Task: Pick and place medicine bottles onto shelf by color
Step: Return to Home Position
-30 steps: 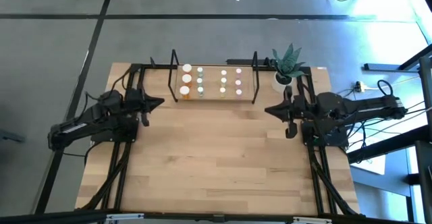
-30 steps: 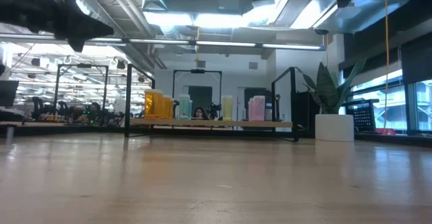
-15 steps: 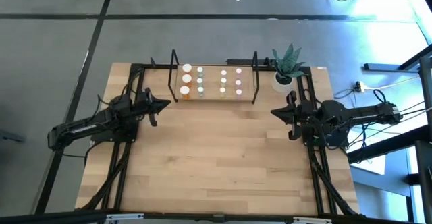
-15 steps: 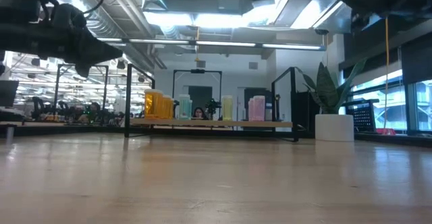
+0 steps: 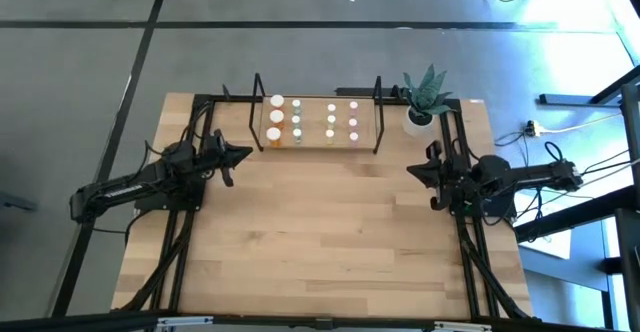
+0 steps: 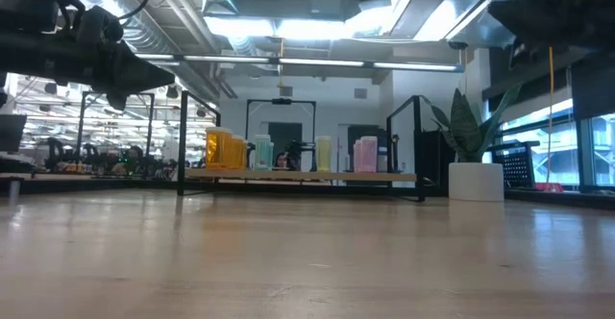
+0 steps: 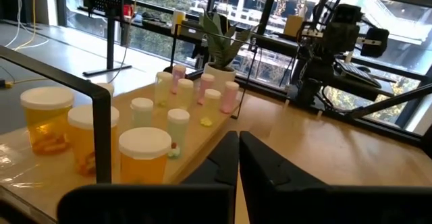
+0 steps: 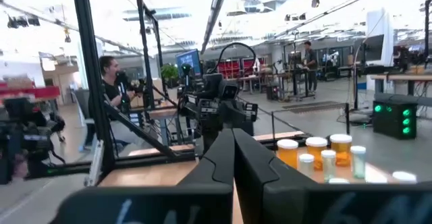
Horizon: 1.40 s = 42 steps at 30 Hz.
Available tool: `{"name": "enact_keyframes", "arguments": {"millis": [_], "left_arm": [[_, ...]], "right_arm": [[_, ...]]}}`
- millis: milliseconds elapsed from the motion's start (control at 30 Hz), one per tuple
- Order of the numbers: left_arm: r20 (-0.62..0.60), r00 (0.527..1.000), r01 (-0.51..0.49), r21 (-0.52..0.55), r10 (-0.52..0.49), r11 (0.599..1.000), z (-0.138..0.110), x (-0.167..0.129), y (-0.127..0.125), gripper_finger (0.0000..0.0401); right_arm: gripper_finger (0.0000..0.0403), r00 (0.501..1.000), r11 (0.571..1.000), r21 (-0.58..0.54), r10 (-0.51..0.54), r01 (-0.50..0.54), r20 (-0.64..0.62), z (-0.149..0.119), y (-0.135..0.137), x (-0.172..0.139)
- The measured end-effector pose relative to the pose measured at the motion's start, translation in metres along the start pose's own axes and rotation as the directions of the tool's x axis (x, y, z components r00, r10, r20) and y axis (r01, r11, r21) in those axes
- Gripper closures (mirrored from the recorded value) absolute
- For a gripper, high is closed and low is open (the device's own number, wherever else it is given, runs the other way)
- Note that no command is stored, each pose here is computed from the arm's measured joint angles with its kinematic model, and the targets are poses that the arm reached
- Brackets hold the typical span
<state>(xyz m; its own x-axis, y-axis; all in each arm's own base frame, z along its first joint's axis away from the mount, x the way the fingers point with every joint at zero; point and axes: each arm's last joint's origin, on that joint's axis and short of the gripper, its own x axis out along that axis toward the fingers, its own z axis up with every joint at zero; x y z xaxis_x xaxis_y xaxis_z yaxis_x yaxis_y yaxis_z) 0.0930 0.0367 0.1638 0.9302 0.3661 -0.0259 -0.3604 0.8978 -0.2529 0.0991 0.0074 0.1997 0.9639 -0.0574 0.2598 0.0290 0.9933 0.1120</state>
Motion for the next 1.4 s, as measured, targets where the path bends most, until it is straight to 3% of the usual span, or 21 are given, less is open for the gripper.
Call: {"name": "enact_keyframes", "arguments": {"millis": [267,533,1100,1400], "left_arm": [[-0.001,1.000,0.000,0.003,0.000,1.000,0.000,0.000,0.000,0.0382],[-0.001,1.000,0.000,0.003,0.000,1.000,0.000,0.000,0.000,0.0378],[-0.002,1.000,0.000,0.003,0.000,1.000,0.000,0.000,0.000,0.0399],[-0.002,1.000,0.000,0.003,0.000,1.000,0.000,0.000,0.000,0.0386]], "right_arm": [[0.0391,0.994,0.997,0.039,0.070,-0.067,-0.082,-0.015,0.001,-0.003],[0.0392,0.995,0.999,0.012,-0.038,0.039,-0.088,-0.016,-0.003,-0.003],[0.0389,0.995,0.999,0.012,-0.043,0.044,-0.088,-0.016,-0.003,-0.003],[0.0389,0.995,0.999,0.011,-0.043,0.044,-0.088,-0.016,-0.003,-0.003]]}}
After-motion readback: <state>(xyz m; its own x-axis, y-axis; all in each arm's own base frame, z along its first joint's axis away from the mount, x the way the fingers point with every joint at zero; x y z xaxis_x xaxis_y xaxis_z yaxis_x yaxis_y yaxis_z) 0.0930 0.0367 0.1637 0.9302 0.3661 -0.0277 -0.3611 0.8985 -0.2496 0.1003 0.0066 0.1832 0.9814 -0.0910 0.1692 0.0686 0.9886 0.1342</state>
